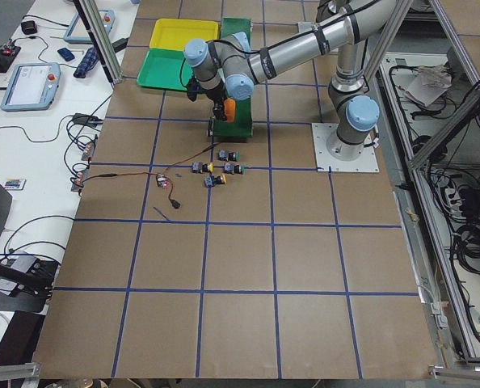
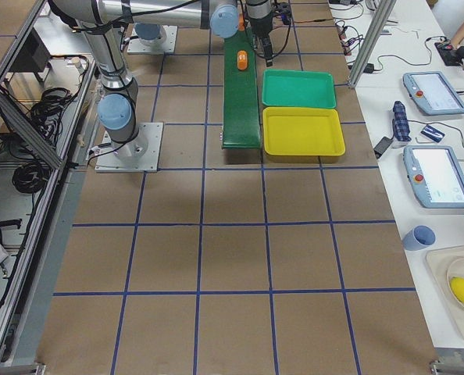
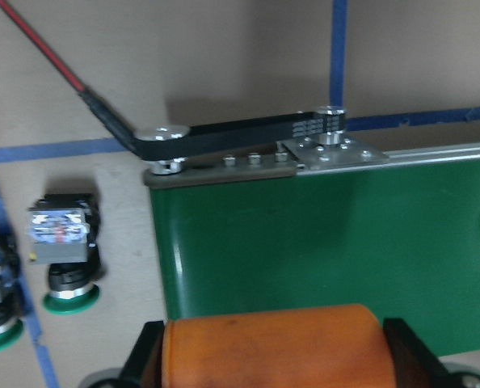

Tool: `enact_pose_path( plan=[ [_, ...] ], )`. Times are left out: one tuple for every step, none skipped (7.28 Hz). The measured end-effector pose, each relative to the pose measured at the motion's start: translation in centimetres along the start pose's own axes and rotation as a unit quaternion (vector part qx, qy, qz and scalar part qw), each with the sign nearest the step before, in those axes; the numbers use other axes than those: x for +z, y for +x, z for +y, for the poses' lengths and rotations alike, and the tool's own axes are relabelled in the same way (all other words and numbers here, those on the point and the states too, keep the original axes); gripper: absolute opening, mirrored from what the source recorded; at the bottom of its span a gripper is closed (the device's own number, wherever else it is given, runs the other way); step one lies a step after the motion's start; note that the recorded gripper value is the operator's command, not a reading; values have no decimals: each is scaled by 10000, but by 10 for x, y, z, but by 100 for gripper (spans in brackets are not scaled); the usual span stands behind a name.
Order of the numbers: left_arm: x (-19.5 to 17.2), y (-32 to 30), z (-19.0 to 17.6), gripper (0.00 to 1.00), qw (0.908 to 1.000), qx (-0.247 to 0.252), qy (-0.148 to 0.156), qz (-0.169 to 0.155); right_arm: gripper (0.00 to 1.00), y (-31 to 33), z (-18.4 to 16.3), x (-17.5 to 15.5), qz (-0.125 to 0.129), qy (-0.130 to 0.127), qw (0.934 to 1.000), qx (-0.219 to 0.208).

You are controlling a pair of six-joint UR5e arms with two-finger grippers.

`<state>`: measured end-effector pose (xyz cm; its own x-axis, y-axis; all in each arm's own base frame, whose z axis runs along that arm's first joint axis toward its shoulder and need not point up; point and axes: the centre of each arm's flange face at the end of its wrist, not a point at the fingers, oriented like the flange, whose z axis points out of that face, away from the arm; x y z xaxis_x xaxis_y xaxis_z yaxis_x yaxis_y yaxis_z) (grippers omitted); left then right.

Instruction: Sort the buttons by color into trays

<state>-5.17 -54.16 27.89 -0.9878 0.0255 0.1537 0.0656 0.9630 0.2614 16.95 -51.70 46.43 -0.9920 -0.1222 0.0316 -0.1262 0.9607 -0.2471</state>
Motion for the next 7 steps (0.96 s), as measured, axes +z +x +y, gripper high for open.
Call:
enact_pose_path(
  plan=[
    [8, 2, -1, 20, 10000, 21, -8, 0, 100, 0, 0, 0, -1, 1, 10000, 0],
    [13, 2, -2, 55, 10000, 39, -22, 2, 100, 0, 0, 0, -1, 1, 10000, 2],
    [20, 2, 0, 85, 10000, 49, -62, 10, 100, 0, 0, 0, -3, 4, 10000, 4],
    [25, 2, 2, 100, 10000, 57, -81, 10, 100, 0, 0, 0, -4, 5, 10000, 2],
    [26, 2, 3, 100, 10000, 68, -37, -2, 100, 0, 0, 0, -4, 3, 10000, 1],
    [20, 3, 4, 100, 10000, 75, 55, -23, 100, 0, 0, 0, -3, 1, 10000, 2],
    [11, 4, 5, 100, 9998, 81, 159, -41, 100, 0, 0, 1, -4, 0, 10000, 4]
  ],
)
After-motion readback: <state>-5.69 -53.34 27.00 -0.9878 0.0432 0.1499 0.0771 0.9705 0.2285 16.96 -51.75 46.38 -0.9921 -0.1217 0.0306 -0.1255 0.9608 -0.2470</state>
